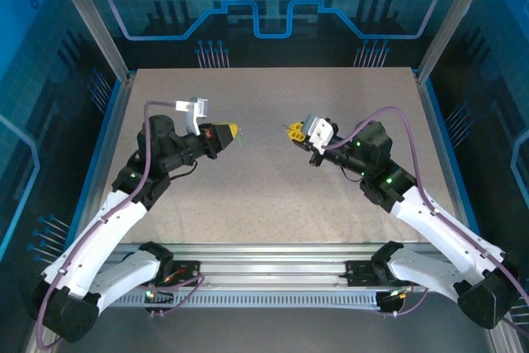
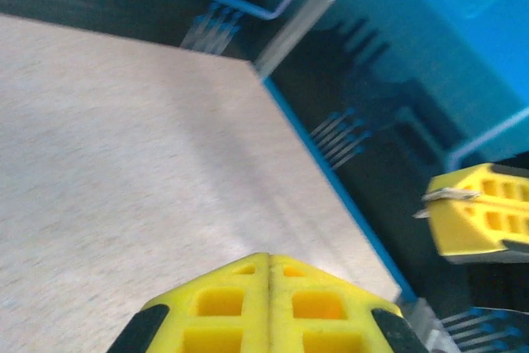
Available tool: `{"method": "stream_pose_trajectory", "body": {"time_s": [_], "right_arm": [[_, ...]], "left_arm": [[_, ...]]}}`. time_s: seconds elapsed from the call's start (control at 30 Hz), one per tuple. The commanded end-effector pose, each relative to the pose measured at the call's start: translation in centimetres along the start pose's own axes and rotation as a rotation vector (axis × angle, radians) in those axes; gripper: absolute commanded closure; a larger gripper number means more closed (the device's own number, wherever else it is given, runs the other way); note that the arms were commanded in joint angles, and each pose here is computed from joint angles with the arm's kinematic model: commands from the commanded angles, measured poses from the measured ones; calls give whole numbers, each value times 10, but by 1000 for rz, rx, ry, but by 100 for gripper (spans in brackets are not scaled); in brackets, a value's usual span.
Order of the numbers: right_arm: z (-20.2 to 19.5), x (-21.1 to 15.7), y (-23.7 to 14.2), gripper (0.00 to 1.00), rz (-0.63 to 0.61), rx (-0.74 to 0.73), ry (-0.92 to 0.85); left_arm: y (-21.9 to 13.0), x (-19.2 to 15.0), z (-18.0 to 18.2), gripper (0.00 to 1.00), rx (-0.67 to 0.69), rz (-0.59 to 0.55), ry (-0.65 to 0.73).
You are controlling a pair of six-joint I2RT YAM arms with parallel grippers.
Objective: Remove the keys from the keyring
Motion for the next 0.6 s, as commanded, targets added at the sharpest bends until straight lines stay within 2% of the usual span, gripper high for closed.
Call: {"method": "stream_pose_trajectory", "body": {"time_s": [0.0, 0.17, 0.37, 0.57], "right_arm": [[-13, -14, -3, 100, 11, -91, 112], [-22, -39, -7, 100, 58, -182, 193], [-27, -73, -6, 100, 108, -236, 300], [-24, -97, -3, 100, 144, -240, 357]], "left_arm": [[-3, -25, 36, 100, 223, 62, 16], [4, -54, 76, 100, 436, 132, 8], [22, -90, 116, 100, 601, 229, -57], [41, -119, 148, 100, 696, 338, -81]]}}
Point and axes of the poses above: each hand's point on the last joint's axis, 136 mm out from that joint toward the fingers, its own y axis out along the fingers, its own z axis along the line the jaws close on, x = y × z, the point moved 5 cm from there along -y, back along the fingers, and after that the axes turned 10 degrees about y, right-handed, at the moved point
